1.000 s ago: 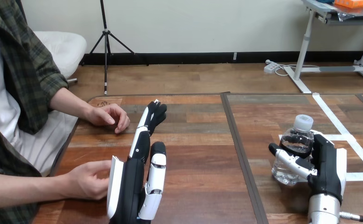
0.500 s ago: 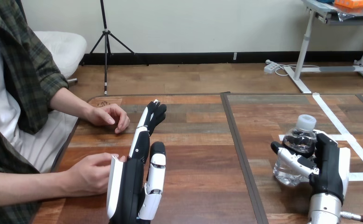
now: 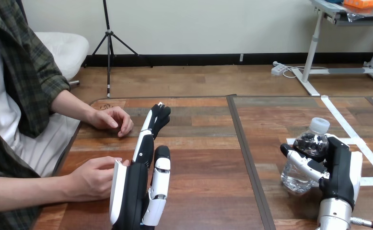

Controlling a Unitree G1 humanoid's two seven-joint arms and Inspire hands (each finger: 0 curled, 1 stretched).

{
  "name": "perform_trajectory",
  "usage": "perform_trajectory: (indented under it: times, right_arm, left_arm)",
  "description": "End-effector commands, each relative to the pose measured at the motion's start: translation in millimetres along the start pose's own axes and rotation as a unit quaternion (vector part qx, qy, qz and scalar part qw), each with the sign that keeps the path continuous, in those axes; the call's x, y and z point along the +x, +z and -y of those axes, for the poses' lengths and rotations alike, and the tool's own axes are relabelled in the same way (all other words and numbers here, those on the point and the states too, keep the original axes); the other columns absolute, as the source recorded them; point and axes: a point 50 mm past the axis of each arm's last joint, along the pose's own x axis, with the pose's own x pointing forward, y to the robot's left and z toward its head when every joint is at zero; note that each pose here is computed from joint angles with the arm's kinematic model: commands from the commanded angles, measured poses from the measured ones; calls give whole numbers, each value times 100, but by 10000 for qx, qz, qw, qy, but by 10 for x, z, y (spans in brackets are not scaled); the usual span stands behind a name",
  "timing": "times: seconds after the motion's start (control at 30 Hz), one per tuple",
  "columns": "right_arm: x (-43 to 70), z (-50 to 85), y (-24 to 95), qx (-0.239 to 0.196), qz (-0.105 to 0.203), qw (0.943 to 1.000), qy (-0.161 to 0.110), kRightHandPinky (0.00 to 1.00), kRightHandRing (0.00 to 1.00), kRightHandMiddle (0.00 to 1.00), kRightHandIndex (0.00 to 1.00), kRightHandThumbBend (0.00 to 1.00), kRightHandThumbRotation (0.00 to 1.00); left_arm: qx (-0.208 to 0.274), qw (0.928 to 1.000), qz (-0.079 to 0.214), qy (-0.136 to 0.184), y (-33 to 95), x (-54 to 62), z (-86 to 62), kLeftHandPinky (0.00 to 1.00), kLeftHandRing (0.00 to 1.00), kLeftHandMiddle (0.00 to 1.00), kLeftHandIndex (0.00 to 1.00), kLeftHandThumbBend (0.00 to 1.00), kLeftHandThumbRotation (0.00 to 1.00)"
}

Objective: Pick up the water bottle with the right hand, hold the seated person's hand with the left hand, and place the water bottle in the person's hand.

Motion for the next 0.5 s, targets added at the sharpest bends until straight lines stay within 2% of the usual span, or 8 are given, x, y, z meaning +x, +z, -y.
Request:
perform_trajectory:
  times: [0.0,0.47]
  right_arm:
    - [153,-79,241,188,462,9988,3,39,45,51,53,74,0]
    - [149,-69,251,203,544,9983,-22,38,44,49,52,75,0]
  left_arm:
    - [9,9995,302,45,47,108,-13,92,90,91,94,3,100]
    - [-11,9996,284,41,42,109,-4,91,89,91,94,3,100]
